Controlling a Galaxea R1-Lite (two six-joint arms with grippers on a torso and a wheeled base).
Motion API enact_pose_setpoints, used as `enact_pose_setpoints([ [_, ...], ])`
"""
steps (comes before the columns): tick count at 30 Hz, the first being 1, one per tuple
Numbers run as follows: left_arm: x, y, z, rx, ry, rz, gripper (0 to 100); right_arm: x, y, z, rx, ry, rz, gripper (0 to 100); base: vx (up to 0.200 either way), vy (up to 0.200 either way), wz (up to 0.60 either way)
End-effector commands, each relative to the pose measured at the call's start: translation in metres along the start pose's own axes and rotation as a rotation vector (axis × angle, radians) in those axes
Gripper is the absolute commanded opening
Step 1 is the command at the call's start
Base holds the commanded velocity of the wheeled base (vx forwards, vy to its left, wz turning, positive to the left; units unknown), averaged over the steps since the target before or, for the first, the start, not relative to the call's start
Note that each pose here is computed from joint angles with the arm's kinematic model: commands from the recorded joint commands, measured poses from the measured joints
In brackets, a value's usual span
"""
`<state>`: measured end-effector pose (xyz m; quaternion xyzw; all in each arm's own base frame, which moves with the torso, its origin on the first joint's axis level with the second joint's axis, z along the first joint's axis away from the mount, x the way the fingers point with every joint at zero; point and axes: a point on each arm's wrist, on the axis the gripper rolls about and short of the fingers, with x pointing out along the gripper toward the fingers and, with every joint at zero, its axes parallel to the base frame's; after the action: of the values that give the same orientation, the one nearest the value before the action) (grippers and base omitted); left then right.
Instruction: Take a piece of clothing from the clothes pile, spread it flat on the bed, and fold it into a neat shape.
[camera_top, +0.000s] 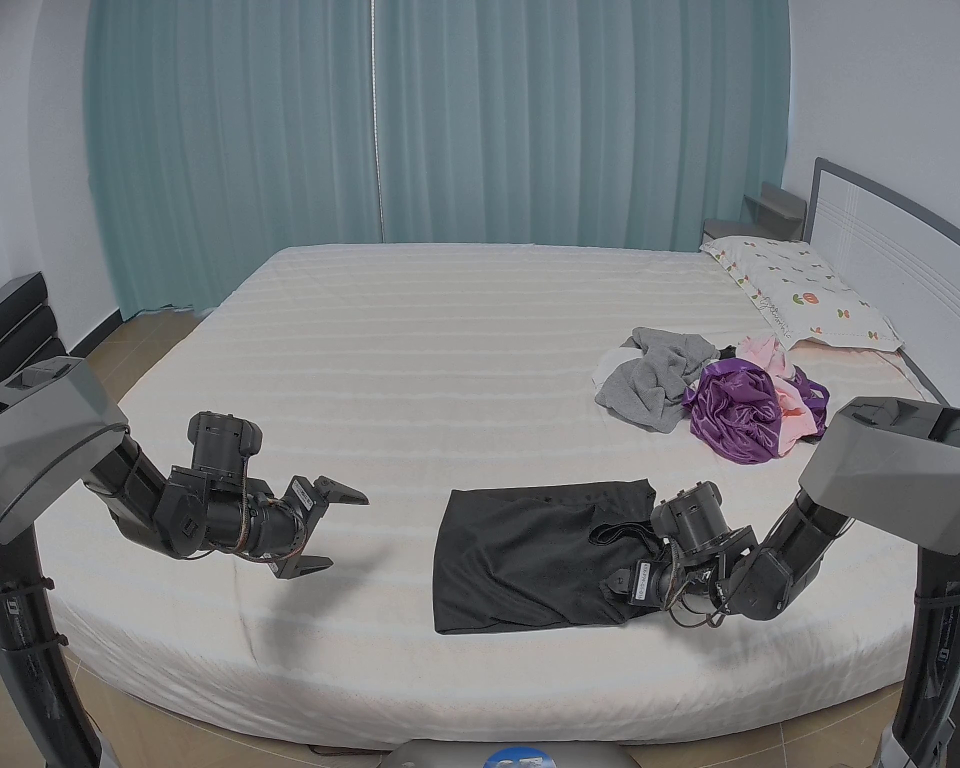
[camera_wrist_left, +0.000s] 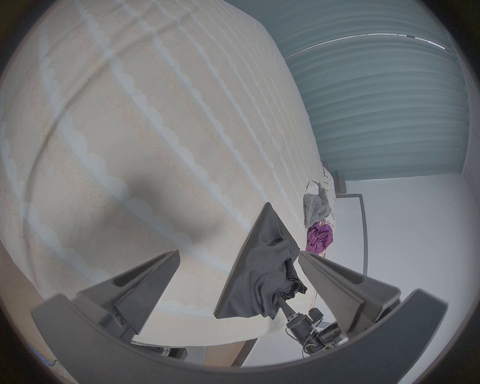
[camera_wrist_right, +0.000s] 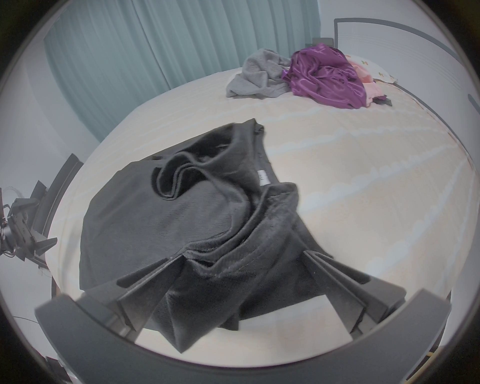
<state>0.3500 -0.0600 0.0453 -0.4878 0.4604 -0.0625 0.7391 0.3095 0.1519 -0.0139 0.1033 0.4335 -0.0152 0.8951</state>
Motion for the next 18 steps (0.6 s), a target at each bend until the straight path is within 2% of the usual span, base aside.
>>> enact_pose_setpoints([
  [1,0.0,0.0,0.0,-0.001,0.001,0.001,100,-0.008,-0.015,0.006,0.025,-0.009,-0.025,100,0.0,0.0,0.0],
  [6,-0.001,0.0,-0.001,0.0,0.0,0.0,100,-0.025,-0.031,0.011,0.06,-0.023,-0.038,100,0.0,0.0,0.0],
  [15,-0.001,0.0,-0.001,0.001,0.0,0.0,100,-0.047,-0.061,0.004,0.072,-0.002,-0.082,100,0.0,0.0,0.0],
  [18,-0.001,0.0,-0.001,0.001,0.0,0.0,100,-0.055,-0.061,0.01,0.093,-0.026,-0.054,100,0.0,0.0,0.0],
])
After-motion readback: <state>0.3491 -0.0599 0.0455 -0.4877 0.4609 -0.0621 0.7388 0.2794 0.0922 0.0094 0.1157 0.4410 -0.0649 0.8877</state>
